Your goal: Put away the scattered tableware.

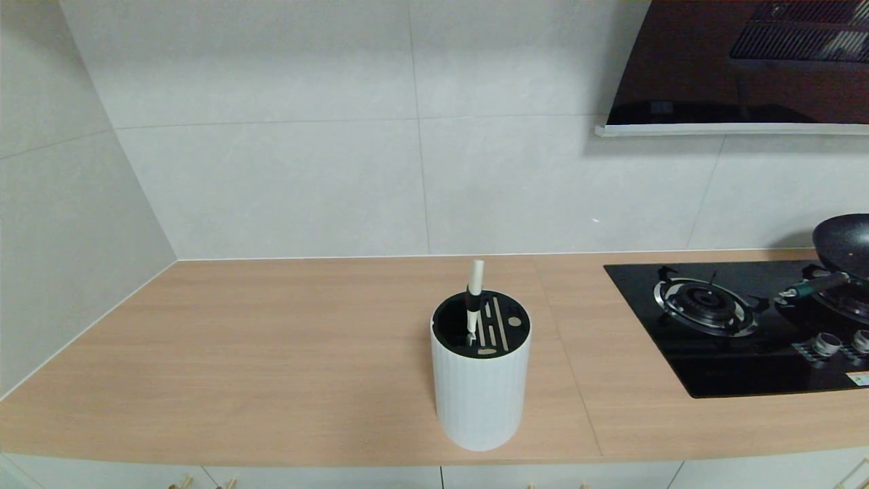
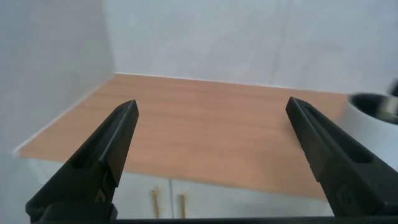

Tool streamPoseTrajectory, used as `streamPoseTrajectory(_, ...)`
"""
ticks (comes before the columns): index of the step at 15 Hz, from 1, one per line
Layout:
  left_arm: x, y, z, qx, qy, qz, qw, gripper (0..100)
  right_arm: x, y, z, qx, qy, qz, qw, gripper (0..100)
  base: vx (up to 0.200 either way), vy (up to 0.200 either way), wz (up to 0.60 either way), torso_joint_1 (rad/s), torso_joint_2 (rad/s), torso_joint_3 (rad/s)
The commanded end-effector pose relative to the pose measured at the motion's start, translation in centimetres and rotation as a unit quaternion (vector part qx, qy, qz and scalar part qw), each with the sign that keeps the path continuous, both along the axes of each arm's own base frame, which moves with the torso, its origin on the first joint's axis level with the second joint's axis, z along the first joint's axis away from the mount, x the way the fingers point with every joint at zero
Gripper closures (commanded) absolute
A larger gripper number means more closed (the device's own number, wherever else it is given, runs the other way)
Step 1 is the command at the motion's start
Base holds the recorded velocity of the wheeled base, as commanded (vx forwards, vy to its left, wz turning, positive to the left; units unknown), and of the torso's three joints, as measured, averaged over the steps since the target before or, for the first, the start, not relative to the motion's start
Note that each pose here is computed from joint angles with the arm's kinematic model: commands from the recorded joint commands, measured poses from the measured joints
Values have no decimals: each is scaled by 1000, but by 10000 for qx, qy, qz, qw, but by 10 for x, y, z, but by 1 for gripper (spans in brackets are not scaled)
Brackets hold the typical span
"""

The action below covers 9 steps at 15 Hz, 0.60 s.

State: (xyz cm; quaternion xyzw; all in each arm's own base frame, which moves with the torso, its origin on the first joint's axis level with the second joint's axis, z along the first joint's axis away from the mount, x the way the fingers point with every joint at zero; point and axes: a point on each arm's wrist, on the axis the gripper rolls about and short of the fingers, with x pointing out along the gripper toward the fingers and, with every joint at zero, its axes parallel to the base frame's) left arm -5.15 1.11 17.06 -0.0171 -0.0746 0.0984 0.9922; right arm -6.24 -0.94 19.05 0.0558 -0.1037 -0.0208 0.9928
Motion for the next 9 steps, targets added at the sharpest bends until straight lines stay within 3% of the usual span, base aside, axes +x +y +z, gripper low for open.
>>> streamPoseTrajectory(1, -9, -5, -20, 260, -235, 353, 9988, 0, -10, 6, -12, -57, -222, -231, 9995, 0, 0, 0, 0, 0, 0, 0)
streamPoseTrajectory(2, -5, -5, -26, 373, -94, 376, 9986, 0, -12, 8, -22, -108, -271, -69, 9996, 0, 0, 0, 0, 0, 0, 0)
streamPoseTrajectory(3, -3, -5, -30, 242, -56, 359, 9990, 0, -3, 8, -34, -106, -48, -89, 9999, 0, 0, 0, 0, 0, 0, 0)
streamPoseTrajectory(4, 3, -6, -40, 217, 130, 265, 9993, 0, 6, 8, -46, -126, 138, -114, 9998, 0, 0, 0, 0, 0, 0, 0)
streamPoseTrajectory(5, 11, -6, -56, 253, 427, 91, 9987, 0, 16, 8, -60, -263, 261, -130, 9992, 0, 0, 0, 0, 0, 0, 0)
streamPoseTrajectory(7, 22, -7, -81, 267, 726, -138, 9969, 0, 32, 8, -83, -513, 112, -129, 9985, 0, 0, 0, 0, 0, 0, 0)
streamPoseTrajectory(8, 26, -8, -89, 278, 741, -184, 9967, 0, 36, 8, -91, -582, 128, -95, 9982, 0, 0, 0, 0, 0, 0, 0)
streamPoseTrajectory(9, 28, -8, -90, 269, 548, -357, 9975, 0, 39, 9, -103, -746, 471, -79, 9961, 0, 0, 0, 0, 0, 0, 0)
